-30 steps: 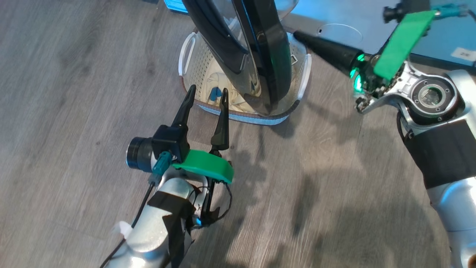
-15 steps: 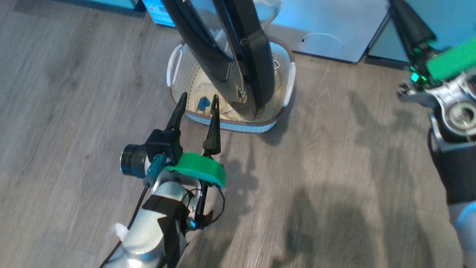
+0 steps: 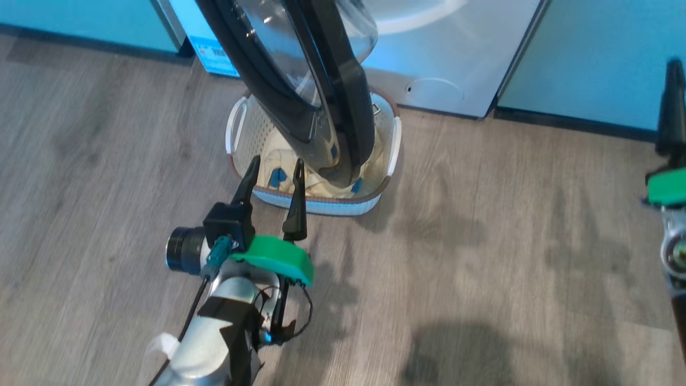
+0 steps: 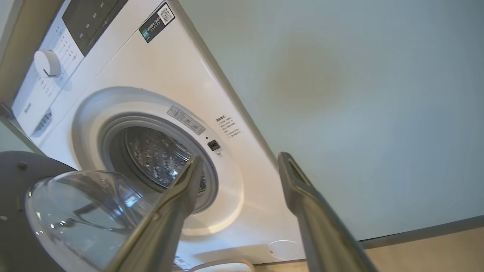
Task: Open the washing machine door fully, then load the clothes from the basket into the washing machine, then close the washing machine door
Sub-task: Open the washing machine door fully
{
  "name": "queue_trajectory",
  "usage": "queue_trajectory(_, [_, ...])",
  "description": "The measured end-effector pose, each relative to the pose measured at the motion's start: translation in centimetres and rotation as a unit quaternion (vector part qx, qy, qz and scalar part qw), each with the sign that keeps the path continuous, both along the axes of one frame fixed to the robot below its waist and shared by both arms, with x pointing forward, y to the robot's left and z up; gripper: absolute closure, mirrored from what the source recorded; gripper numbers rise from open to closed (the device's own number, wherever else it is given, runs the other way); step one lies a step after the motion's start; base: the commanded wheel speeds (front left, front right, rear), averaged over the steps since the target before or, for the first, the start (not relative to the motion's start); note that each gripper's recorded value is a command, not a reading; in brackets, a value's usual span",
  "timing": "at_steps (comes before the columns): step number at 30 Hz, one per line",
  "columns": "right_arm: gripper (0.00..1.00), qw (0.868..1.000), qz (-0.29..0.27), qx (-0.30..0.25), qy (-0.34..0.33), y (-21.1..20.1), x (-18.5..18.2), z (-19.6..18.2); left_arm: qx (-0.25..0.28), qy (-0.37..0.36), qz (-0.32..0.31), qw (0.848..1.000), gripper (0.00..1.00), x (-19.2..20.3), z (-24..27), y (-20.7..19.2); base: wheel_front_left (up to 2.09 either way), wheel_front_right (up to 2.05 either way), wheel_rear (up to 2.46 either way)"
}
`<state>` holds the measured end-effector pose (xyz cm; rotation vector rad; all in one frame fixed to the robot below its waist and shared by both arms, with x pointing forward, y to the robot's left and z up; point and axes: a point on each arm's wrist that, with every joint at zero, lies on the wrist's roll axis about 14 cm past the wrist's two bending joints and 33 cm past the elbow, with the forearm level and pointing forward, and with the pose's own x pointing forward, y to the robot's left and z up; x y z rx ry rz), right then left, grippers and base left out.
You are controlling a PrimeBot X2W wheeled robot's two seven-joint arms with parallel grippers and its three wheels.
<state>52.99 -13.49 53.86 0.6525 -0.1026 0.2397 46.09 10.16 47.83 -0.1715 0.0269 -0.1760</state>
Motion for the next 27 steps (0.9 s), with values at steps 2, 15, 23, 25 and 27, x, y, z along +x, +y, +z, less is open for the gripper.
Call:
queue_trajectory(2, [0.0,0.999,-0.018,-0.03,-0.006,-1.1,-0.9,-0.3,0.004,0.001,-0.003,1.0,0.0,-0.4,0.0,-0.1,0.0,0.0,0.0])
queue_trajectory(15, [0.0,0.971,-0.114,-0.207,-0.027,-5.7,-9.5,-0.9,0.007,0.002,-0.014,1.0,0.0,-2.1,0.2,-0.6,0.0,0.0,0.0])
queue_trajectory(23, [0.0,0.959,-0.134,-0.247,-0.015,-6.4,-13.2,-1.4,0.006,-0.006,-0.011,1.0,0.0,-2.6,0.9,-0.5,0.0,0.0,0.0])
queue_trajectory(25, [0.0,0.957,-0.137,-0.256,-0.012,-6.6,-14.0,-1.5,0.004,-0.004,-0.013,1.0,0.0,-2.9,0.8,-0.5,0.0,0.0,0.0])
queue_trajectory(27, [0.0,0.955,-0.137,-0.264,-0.008,-6.7,-14.8,-1.8,0.004,-0.002,-0.013,1.0,0.0,-3.3,0.6,-0.5,0.0,0.0,0.0])
